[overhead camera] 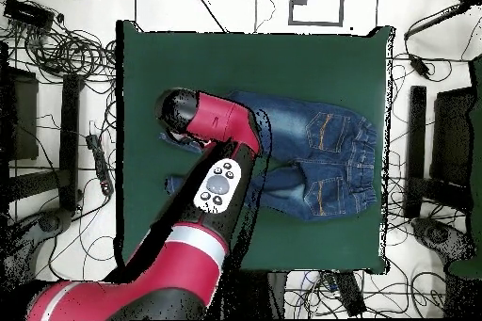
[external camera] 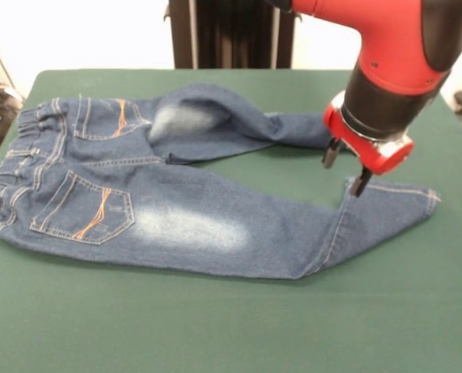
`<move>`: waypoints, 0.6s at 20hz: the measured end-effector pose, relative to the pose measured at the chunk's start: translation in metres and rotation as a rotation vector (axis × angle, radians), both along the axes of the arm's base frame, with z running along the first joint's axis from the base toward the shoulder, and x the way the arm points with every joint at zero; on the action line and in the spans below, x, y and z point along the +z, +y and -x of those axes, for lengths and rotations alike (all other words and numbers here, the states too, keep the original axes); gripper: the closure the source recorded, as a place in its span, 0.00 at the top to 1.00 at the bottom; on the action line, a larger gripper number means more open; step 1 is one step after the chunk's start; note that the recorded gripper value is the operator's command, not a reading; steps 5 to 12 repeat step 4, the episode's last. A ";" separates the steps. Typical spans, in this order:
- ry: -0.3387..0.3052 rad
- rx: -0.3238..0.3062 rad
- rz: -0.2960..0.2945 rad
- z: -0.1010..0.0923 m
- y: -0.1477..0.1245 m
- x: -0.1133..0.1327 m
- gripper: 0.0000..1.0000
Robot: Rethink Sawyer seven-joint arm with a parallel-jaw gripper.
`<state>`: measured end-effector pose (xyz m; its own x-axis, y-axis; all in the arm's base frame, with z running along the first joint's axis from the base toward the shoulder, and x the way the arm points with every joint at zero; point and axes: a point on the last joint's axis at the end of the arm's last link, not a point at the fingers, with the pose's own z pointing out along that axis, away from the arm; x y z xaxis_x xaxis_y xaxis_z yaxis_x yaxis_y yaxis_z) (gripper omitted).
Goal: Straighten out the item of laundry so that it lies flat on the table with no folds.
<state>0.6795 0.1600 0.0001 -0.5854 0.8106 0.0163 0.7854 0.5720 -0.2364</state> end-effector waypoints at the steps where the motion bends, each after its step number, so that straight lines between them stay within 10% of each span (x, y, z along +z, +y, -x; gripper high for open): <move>1: -0.007 0.007 0.005 0.000 0.000 -0.001 1.00; 12: -0.023 0.023 0.017 -0.001 0.000 -0.002 1.00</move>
